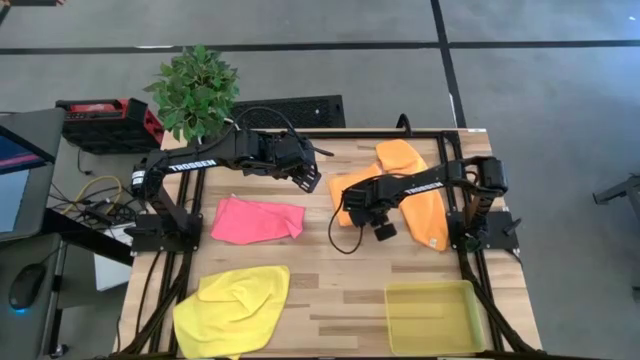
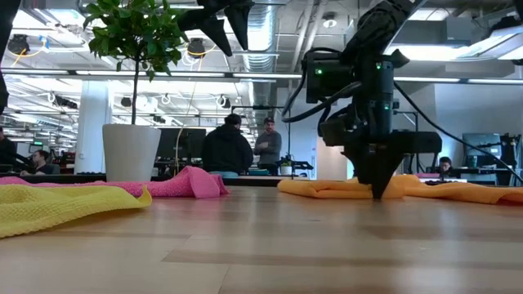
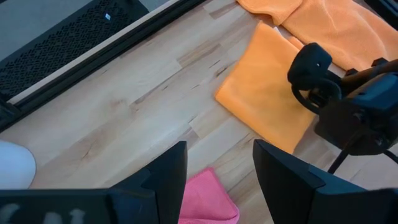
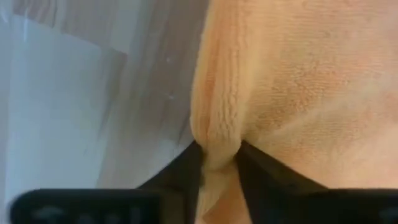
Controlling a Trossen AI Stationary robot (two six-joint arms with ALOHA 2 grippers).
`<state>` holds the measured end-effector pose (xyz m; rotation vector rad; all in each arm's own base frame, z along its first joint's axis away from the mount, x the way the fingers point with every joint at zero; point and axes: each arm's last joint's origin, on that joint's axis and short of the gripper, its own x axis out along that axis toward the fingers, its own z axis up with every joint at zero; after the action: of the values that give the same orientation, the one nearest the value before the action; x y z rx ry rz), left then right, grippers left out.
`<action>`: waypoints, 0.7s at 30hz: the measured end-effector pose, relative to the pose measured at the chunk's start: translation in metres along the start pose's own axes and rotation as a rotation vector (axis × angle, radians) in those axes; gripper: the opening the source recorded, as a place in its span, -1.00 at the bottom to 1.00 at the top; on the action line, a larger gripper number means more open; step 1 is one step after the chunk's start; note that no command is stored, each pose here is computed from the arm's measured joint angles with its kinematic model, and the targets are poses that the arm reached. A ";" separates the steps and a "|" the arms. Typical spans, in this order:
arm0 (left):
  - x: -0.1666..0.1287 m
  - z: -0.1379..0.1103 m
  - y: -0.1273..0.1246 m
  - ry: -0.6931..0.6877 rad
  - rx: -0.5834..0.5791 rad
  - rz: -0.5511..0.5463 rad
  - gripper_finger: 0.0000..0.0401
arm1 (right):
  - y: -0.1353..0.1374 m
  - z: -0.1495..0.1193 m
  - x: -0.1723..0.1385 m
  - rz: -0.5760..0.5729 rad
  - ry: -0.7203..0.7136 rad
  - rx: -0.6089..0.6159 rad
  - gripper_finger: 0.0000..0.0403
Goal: Fold microfiber towels
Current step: Put the left orange microfiber cloth into the bin
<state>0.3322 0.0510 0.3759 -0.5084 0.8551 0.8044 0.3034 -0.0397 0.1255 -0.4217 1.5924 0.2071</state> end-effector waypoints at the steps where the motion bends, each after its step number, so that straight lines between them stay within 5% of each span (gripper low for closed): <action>1: 0.000 0.000 0.000 0.000 0.000 0.000 -0.12 | 0.000 0.000 0.000 -0.001 -0.004 0.010 -0.57; 7: 0.000 0.000 0.000 0.001 0.000 -0.001 -0.12 | -0.001 0.001 -0.003 -0.013 -0.027 0.034 -0.94; 21: 0.000 -0.001 -0.001 0.031 0.053 -0.039 -0.12 | 0.045 -0.036 -0.082 0.141 -0.022 0.185 -0.96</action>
<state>0.3325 0.0493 0.3758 -0.4901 0.8908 0.7379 0.2543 -0.0005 0.2033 -0.1636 1.6053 0.1693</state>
